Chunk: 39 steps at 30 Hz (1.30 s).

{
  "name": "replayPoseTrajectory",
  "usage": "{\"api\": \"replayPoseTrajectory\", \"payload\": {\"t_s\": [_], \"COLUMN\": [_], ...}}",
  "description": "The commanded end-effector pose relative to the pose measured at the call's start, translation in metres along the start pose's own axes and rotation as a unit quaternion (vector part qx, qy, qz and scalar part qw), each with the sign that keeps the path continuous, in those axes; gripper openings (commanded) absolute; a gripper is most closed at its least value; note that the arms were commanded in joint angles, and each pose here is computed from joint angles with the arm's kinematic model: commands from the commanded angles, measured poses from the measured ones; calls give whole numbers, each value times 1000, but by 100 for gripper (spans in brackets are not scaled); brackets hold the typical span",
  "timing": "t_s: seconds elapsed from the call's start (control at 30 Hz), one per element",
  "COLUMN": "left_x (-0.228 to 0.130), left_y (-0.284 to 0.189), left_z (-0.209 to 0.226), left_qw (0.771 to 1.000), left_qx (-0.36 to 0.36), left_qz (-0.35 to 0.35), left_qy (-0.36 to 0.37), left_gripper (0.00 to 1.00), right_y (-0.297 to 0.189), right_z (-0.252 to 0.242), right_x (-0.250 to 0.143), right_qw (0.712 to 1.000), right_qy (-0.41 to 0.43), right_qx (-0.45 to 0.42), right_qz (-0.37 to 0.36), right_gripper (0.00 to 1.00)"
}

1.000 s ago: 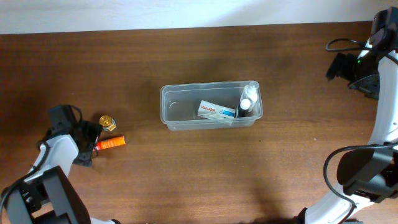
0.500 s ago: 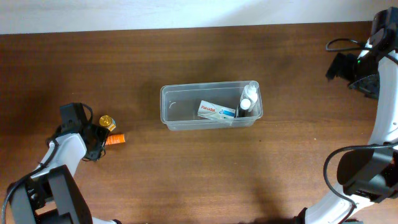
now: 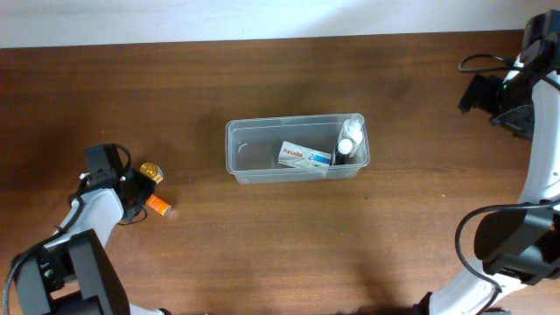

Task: Pack container
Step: 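Align the left gripper over the orange tube's cap and grasp it, then lift the orange tube and lower it into the container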

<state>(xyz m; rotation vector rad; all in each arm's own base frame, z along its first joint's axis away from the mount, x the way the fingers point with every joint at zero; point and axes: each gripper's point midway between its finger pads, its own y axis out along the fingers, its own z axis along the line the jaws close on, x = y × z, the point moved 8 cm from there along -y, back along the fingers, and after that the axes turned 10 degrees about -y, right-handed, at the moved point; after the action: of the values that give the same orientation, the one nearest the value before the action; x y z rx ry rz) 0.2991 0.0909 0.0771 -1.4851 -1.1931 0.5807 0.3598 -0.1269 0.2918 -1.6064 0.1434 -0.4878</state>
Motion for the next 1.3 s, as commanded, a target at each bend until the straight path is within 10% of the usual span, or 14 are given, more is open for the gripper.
{"api": "replayPoseTrajectory", "payload": {"t_s": [0.0,1.27], "left_x": [-7,13], "left_y": [8,-114], "left_z": [9,-36], "left_qw": [1000,973], "left_qx": [20,-141], "left_qz": [10,-76], "left_qy": [21,165], "left_gripper": [22,17], "right_y": [1,1], "right_z": [1,1], "right_x": [1,1], "right_qw": [1000,1000], "right_qy": [5,5], "right_qx": [1,1], "right_qz": [-1,-1], "right_gripper": [98,98]}}
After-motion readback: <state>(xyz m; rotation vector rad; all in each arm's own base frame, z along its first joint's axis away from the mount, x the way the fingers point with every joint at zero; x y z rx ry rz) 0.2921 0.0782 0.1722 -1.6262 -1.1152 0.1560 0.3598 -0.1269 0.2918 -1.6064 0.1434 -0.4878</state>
